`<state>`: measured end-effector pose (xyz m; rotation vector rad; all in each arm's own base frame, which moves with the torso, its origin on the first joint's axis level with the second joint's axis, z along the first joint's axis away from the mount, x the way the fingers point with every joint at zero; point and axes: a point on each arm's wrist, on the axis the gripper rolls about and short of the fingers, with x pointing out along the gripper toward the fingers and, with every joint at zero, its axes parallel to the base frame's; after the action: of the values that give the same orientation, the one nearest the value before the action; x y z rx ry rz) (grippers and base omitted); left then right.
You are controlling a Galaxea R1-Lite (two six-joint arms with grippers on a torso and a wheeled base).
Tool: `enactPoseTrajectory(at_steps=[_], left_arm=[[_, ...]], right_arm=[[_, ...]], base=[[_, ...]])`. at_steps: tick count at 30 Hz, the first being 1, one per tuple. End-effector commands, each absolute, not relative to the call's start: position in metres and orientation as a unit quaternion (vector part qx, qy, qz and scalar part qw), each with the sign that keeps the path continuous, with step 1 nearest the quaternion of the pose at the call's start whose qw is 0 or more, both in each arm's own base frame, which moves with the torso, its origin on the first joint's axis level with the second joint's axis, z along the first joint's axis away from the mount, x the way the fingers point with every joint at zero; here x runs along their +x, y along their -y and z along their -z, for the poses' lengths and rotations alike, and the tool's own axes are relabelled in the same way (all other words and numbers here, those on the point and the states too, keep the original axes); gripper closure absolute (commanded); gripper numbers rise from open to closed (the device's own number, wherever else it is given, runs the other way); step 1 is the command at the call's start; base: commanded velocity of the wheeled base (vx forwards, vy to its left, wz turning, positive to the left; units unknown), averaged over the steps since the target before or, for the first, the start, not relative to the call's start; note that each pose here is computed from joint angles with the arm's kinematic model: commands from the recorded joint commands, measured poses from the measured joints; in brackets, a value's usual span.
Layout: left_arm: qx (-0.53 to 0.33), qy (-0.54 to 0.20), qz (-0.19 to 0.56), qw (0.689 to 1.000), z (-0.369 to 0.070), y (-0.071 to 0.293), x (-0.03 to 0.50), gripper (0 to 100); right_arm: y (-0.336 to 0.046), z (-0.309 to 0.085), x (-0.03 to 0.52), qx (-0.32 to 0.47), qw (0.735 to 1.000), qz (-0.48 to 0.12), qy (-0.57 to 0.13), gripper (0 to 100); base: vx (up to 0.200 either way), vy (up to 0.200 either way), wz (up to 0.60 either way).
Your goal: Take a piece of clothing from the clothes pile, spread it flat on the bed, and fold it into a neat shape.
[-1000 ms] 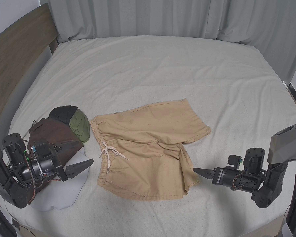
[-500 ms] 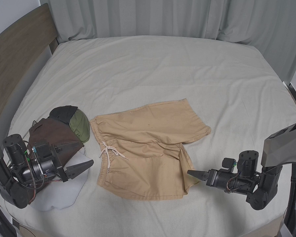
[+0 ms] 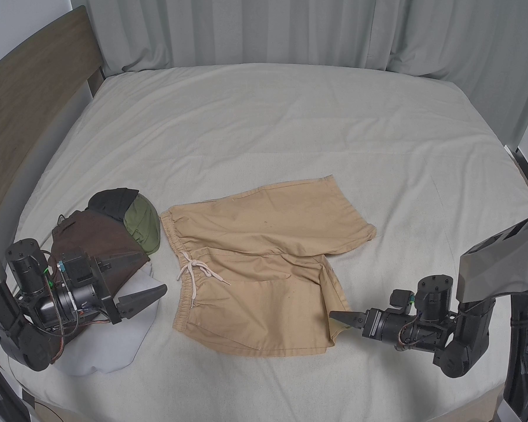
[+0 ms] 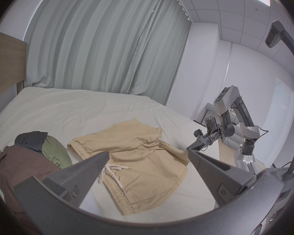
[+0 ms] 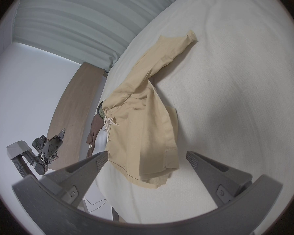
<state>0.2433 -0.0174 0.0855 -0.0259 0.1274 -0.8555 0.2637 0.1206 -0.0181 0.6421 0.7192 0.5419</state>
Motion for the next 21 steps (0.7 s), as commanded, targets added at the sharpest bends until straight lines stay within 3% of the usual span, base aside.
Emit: enactPoseTrajectory(at_steps=[1,13,21], left_arm=[[-0.012,-0.062,0.415,0.908,-0.085,0.017,0.243,0],[-0.013,-0.062,0.415,0.908,-0.085,0.017,0.244,0],[-0.012,-0.062,0.414,0.908,-0.085,0.017,0.244,0]], right_arm=[[-0.122,0.021,0.263,0.305,0.849,-0.258,-0.346,100],[-0.118,0.021,0.262,0.304,0.852,-0.249,-0.347,100],[-0.095,0.02,0.274,0.274,0.883,-0.218,-0.314,100]], base=[[0.0,0.0,0.0],[0.0,0.0,0.0],[0.0,0.0,0.0]])
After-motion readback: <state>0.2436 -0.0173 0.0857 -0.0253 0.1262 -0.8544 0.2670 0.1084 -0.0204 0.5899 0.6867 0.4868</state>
